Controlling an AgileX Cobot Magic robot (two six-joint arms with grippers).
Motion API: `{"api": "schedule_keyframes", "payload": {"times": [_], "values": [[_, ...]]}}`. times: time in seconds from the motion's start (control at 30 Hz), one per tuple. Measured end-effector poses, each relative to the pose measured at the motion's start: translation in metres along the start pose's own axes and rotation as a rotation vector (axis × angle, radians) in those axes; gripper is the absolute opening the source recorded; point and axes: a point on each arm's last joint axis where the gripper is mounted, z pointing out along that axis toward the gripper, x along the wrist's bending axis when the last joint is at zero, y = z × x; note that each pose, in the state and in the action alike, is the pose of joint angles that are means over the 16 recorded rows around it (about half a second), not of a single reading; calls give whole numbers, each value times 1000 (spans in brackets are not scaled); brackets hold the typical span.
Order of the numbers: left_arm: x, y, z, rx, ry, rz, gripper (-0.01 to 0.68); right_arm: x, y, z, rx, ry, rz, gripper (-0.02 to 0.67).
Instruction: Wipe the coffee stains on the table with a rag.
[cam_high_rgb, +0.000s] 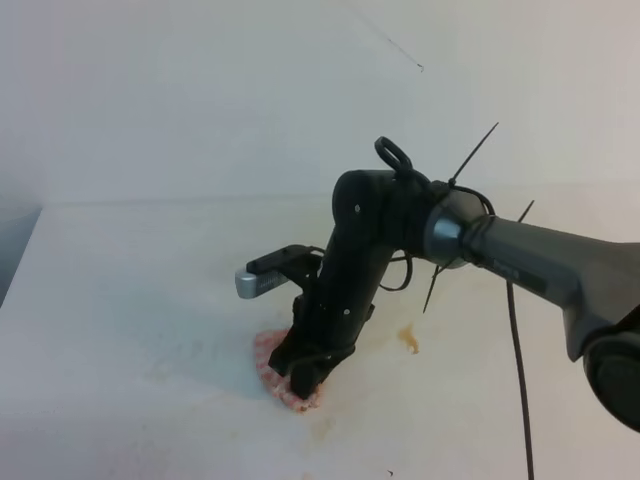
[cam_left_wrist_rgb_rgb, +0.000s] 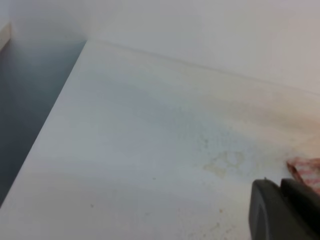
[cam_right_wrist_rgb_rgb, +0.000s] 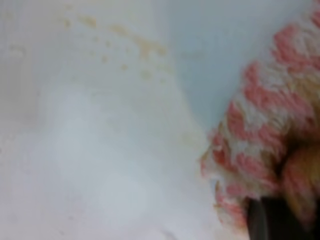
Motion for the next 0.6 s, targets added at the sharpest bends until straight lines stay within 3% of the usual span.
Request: {"api": "schedule_keyframes", "payload": {"times": [0.3, 0.6], "values": [[0, 0, 0, -2, -1, 0, 0, 6, -12, -2, 94, -51, -26, 42], [0, 0, 0, 0, 0, 0, 0, -26, -43, -20, 131, -127, 88, 42]]}}
